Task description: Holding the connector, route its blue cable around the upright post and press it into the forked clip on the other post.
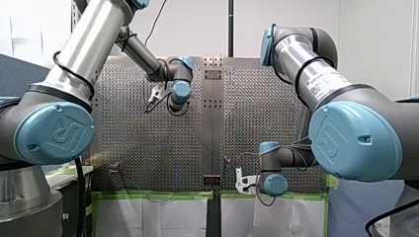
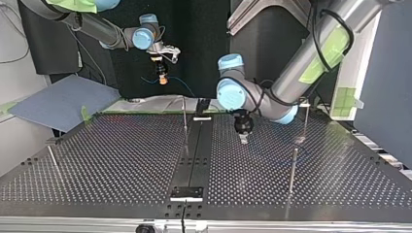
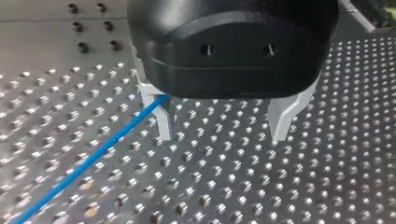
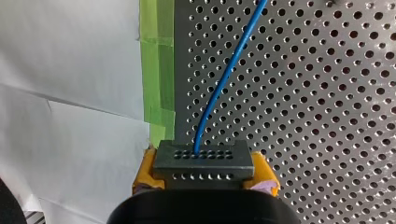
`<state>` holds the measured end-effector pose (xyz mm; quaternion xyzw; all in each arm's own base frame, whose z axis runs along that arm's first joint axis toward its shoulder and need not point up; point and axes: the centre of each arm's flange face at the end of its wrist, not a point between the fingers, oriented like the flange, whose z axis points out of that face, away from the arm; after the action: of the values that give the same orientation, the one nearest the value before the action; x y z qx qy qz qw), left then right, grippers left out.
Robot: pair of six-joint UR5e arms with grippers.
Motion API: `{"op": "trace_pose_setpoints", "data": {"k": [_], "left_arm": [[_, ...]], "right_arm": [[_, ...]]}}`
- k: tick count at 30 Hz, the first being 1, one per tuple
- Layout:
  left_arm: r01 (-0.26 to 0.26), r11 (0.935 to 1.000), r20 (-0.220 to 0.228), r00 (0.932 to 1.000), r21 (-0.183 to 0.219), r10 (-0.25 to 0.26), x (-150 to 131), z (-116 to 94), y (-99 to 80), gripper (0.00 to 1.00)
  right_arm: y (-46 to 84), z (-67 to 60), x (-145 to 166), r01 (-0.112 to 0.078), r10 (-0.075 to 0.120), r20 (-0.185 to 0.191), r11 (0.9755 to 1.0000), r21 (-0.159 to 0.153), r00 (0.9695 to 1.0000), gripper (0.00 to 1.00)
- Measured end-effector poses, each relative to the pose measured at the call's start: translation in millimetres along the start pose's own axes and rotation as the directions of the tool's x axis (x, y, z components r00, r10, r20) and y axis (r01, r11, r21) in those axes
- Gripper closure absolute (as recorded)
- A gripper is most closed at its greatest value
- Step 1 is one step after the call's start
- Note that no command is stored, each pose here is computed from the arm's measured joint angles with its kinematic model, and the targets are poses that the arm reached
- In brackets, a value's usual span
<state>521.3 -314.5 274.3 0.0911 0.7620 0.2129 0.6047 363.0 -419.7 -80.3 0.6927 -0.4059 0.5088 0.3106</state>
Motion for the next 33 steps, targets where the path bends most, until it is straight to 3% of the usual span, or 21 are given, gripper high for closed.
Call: {"op": "trace_pose_setpoints", "data": {"k": [8,16,21,33], "left_arm": [[-0.058,0.9977,-0.058,0.9965,0.035,0.060,28,-4,-26.3,0.00],[-0.126,0.9902,-0.125,0.9833,0.058,0.133,65,-9,-54.8,0.00],[-0.138,0.9881,-0.129,0.9808,0.066,0.146,81,-13,-65.9,0.00],[-0.140,0.9874,-0.132,0.9801,0.074,0.149,87,-16,-70.3,0.00]], "right_arm": [[0.2,0.0,0,0.000,0.000,0.001,1.0000,0.000,1.0000,1.00],[-0.4,0.1,0,0.002,-0.002,0.000,1.0000,0.009,1.0000,1.00],[-2.9,0.0,0,0.003,-0.003,-0.002,0.9997,0.023,1.0000,1.00],[-3.4,4.8,5,0.018,-0.016,-0.046,0.9991,0.038,0.9988,1.00]]}}
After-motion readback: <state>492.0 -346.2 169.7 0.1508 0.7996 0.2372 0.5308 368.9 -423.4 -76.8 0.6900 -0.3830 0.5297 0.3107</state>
